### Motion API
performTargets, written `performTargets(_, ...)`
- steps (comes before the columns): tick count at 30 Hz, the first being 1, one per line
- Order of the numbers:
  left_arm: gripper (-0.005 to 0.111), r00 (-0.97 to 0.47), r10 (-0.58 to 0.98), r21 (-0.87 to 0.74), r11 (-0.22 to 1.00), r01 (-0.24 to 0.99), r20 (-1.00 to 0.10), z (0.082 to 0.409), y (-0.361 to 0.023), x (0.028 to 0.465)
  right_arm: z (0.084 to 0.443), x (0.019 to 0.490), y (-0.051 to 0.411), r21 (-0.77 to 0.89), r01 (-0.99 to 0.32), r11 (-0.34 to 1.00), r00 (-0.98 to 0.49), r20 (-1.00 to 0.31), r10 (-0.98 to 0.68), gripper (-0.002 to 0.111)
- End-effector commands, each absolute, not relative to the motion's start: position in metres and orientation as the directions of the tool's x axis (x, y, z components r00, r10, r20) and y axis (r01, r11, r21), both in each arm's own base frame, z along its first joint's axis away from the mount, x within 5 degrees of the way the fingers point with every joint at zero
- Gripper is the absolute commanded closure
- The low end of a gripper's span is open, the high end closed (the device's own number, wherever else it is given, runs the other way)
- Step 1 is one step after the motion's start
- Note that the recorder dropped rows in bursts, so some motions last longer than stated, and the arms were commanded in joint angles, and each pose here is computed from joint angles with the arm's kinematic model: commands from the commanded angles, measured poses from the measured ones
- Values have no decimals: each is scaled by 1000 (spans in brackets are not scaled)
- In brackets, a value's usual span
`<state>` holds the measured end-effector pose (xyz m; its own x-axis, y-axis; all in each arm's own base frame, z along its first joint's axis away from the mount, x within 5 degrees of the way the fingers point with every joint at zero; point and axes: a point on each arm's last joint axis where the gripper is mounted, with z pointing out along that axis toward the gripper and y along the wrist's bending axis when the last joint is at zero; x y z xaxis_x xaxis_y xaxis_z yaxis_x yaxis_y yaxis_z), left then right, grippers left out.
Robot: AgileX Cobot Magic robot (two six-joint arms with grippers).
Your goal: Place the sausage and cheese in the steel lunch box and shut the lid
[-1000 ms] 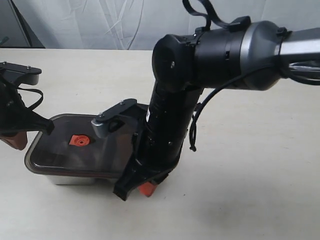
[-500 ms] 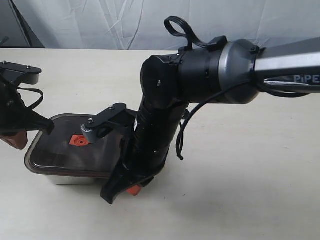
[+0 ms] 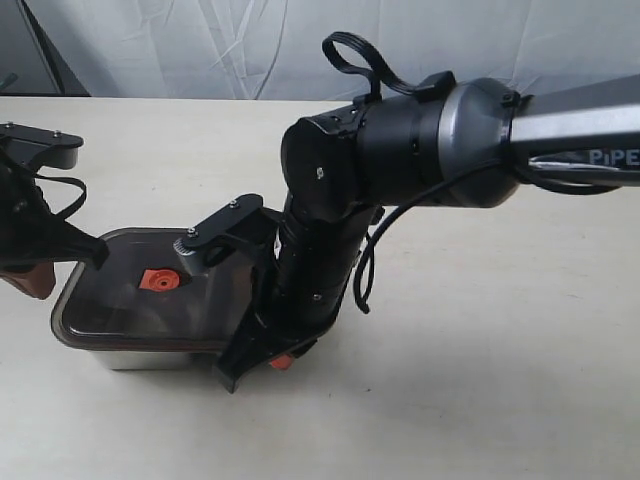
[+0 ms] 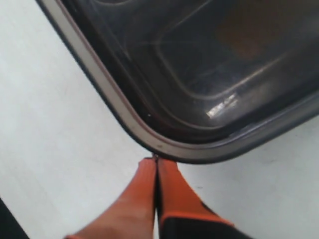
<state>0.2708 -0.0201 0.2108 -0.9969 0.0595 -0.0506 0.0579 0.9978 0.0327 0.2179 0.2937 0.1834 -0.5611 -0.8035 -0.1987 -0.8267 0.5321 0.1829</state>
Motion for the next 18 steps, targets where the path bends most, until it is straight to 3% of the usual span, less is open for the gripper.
performTargets(1,107,-997,64,33,997,63,-52,212,-21,270,186,218,291,171,-832,528,-554,-187,-811,109)
performTargets(9,107,-995,81,-33,996,83,-63,212,-28,270,227,223,281,130,-826,548,-555,-351,-754,109)
performTargets(18,107,-989,71,-53,996,78,-134,212,-30,277,207,241,292,107,-809,578,-562,-432,-706,109)
